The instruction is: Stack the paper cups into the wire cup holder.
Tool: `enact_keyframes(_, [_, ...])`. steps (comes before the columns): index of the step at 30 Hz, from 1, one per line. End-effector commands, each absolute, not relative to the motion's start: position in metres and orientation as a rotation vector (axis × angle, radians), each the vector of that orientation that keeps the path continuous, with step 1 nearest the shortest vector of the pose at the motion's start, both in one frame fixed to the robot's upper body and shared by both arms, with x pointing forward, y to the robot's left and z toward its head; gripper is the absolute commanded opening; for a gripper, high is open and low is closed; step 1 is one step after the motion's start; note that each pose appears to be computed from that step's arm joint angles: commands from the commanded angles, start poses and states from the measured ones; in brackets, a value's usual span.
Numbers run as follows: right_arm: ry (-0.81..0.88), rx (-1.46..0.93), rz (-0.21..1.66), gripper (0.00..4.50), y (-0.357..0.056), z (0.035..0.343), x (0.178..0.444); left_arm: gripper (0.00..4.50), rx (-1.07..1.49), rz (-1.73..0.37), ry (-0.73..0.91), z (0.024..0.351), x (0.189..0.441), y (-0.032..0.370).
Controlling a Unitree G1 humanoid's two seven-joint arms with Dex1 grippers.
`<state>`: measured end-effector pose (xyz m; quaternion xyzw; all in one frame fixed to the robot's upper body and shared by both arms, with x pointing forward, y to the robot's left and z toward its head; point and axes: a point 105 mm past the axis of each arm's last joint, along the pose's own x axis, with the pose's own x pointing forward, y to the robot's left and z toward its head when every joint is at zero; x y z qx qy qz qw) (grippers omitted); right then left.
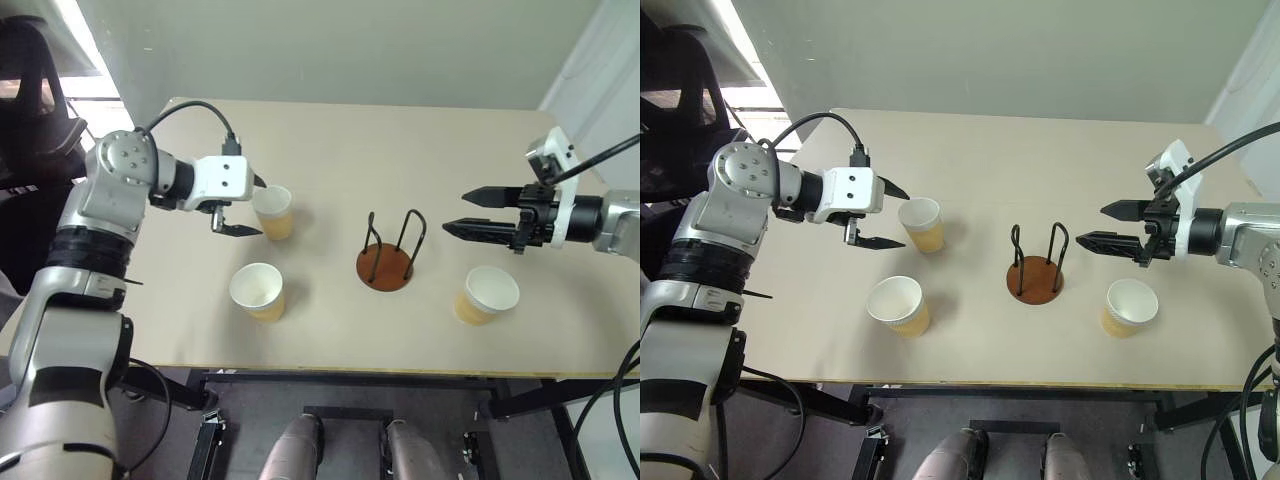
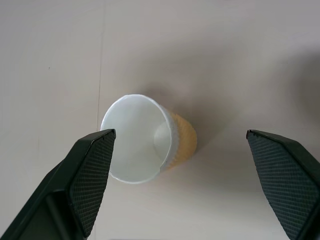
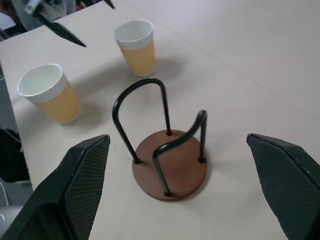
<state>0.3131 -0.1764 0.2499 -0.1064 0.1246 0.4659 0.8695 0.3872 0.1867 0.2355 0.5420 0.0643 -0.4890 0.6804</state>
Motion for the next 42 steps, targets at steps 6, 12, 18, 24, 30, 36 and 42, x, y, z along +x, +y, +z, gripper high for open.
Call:
enact_keyframes(6, [0.032,-0.443,1.110,4.46,-0.158,0.290,0.285,4.50,1.181,-1.173,0.127,0.232,0.381,0.167])
enact_keyframes(12, [-0.019,-0.457,1.135,4.46,-0.155,0.299,0.280,4.50,1.269,-1.156,0.179,0.229,0.386,0.168])
enact_keyframes(18, [0.000,-0.434,1.135,4.46,-0.157,0.297,0.281,4.50,1.400,-1.063,0.197,0.235,0.401,0.169])
enact_keyframes(24, [0.020,-0.431,1.130,4.46,-0.160,0.296,0.281,4.50,1.470,-0.977,0.199,0.242,0.413,0.173])
enact_keyframes(30, [0.030,-0.431,1.121,4.46,-0.162,0.297,0.281,4.50,1.483,-0.971,0.216,0.237,0.417,0.174])
enact_keyframes(36, [0.032,-0.438,1.115,4.46,-0.164,0.297,0.281,4.50,1.461,-0.988,0.262,0.217,0.419,0.177])
enact_keyframes(42, [0.006,-0.465,1.110,4.50,-0.166,0.298,0.283,4.14,1.403,-1.011,0.352,0.184,0.422,0.183])
